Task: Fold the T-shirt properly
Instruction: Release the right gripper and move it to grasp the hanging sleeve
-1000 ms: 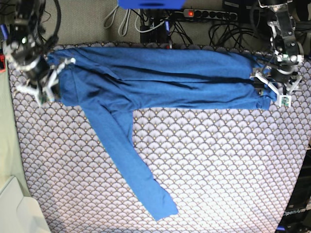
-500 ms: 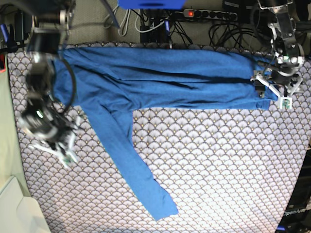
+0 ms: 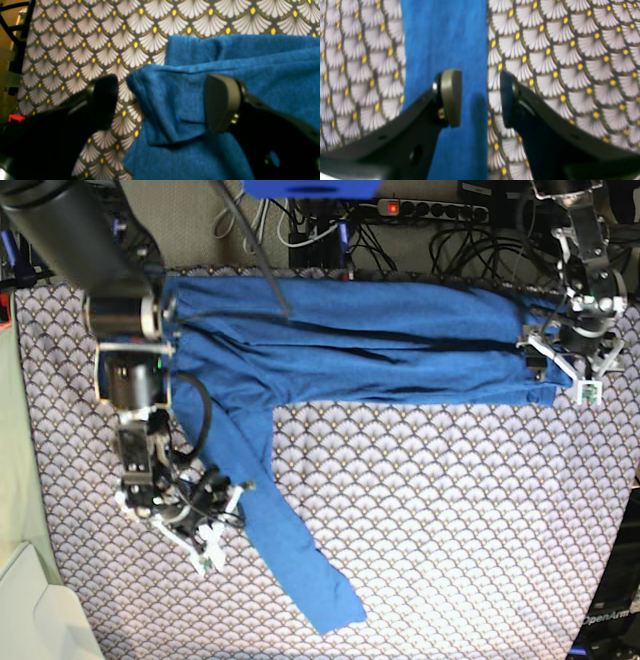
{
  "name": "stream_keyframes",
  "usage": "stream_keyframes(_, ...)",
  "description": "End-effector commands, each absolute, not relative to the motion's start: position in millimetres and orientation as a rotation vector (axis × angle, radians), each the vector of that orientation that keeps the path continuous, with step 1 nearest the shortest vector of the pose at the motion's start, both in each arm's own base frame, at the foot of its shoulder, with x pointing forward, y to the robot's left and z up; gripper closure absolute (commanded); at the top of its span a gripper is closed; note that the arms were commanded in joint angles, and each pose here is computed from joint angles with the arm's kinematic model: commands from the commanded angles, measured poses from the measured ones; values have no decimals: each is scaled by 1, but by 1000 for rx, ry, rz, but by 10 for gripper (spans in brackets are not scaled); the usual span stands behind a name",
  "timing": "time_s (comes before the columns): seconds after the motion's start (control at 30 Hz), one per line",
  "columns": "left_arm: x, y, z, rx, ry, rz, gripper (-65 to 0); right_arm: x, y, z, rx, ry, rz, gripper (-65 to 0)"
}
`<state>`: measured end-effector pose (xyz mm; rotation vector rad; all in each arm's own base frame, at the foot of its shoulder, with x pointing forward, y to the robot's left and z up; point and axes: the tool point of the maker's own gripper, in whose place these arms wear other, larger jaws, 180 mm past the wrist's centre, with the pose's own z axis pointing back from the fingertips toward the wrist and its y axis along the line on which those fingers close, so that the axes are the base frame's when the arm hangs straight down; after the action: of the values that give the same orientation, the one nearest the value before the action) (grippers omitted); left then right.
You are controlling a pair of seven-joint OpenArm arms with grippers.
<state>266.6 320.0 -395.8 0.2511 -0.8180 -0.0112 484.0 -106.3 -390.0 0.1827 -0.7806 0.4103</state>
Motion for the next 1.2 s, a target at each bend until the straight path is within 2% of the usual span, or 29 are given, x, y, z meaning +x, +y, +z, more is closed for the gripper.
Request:
stream_keyframes(0.0, 275, 323, -382, 267, -865, -24, -519, 507, -107, -364, 185, -866, 386, -263)
stream_keyframes(0.33, 273, 323, -383, 264, -860, -21, -519, 528, -104, -358, 227, -954, 311, -263)
stream_keyframes(0.73, 273, 322, -385, 261, -858, -19, -519, 505, -104, -389, 246, -931, 290, -263)
stream_keyframes(0.9, 272, 323, -385, 261, -857, -19, -519, 508, -121, -393, 173, -943, 220, -263)
stream_keyframes(1.17, 273, 323, -385, 263, -856, -19, -519, 501, -118, -402, 178, -926, 218, -263)
